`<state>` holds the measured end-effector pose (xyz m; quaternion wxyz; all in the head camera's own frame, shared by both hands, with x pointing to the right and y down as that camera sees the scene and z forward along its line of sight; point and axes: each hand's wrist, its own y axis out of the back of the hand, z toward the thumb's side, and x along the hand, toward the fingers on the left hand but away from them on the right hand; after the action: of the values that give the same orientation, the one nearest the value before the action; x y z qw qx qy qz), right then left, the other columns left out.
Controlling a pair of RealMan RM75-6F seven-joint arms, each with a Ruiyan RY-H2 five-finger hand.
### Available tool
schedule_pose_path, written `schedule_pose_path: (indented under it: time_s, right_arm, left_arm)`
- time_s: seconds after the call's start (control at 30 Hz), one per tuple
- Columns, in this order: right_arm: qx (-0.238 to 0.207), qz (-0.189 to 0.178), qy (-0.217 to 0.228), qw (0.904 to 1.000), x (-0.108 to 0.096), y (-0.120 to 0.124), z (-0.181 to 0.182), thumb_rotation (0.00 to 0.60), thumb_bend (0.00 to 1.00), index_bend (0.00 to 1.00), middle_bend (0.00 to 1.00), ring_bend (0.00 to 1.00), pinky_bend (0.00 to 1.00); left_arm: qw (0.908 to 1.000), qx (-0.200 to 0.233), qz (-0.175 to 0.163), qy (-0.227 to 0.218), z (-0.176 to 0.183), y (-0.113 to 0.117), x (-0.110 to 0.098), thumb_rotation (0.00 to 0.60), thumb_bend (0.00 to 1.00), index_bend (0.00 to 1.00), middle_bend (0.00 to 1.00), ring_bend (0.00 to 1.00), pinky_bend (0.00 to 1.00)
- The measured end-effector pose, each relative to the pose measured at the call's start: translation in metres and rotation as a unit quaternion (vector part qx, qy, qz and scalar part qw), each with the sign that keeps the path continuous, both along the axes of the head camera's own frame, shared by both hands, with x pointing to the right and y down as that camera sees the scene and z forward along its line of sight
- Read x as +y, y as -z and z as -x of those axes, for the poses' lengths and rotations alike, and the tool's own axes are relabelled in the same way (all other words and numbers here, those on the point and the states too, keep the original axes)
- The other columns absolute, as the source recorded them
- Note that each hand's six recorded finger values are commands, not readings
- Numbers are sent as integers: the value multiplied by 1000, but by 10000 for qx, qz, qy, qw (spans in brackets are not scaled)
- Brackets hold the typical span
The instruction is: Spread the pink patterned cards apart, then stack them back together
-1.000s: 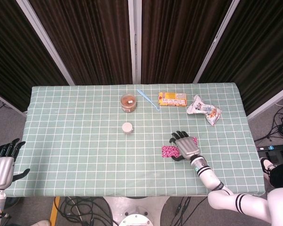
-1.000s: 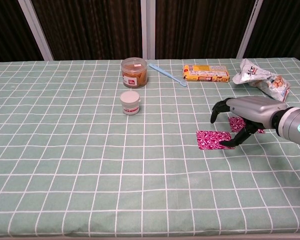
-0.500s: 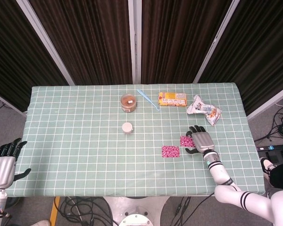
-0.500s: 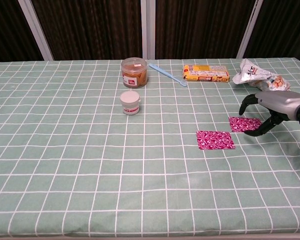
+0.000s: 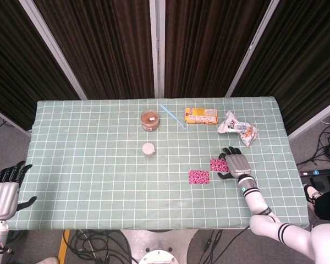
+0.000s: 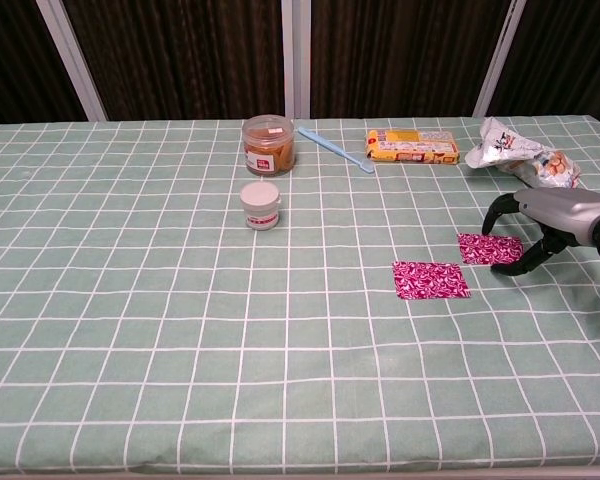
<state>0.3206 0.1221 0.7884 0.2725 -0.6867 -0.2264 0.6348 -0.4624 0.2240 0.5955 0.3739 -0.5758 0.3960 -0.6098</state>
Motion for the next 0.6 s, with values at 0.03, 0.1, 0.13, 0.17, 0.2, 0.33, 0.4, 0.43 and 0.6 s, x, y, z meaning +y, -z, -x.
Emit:
schedule_pose_path:
  time_s: [0.03,0.1,0.13,0.17,0.2,0.33,0.4,0.43,0.6]
  right_arm:
    - [1,-3,-2,10000,0,0,0,438,177,300,90,0,79]
    - [9,-7,-7,10000,1,-1,0,438,179,309,90,0,79]
    - [14,-9,-7,10000,1,-2,0,440,180,312,90,0,79]
    - [19,-12,-6,10000,1,-2,0,441,181,315,91,0,79]
    - [28,-17,2,10000,1,-2,0,438,182,317,90,0,79]
    - [36,-51,12,10000,1,-3,2,438,186,340,91,0,80]
    - [39,-65,14,10000,1,-4,2,438,185,359,97,0,80]
    - [40,-73,14,10000,1,-4,2,439,186,369,101,0,79]
    - [33,-129,-7,9999,1,-2,2,441,187,396,113,0,79]
  left_arm:
    - [10000,-1,4,1,0,0,0,600,91,216,216,180,189]
    - [10000,0,6,3,0,0,0,600,90,216,215,180,189]
    - [10000,1,7,4,0,0,0,600,90,216,215,180,189]
    - [10000,3,6,5,0,0,0,600,90,216,215,180,189]
    - [10000,3,6,9,1,0,1,600,90,216,216,180,189]
    - [10000,1,6,25,1,0,1,600,90,216,215,180,189]
    - [10000,0,5,36,2,0,2,600,90,216,215,180,189]
    - [10000,2,4,39,2,0,2,600,90,216,215,180,189]
    - [10000,14,1,36,3,0,3,600,91,216,215,180,189]
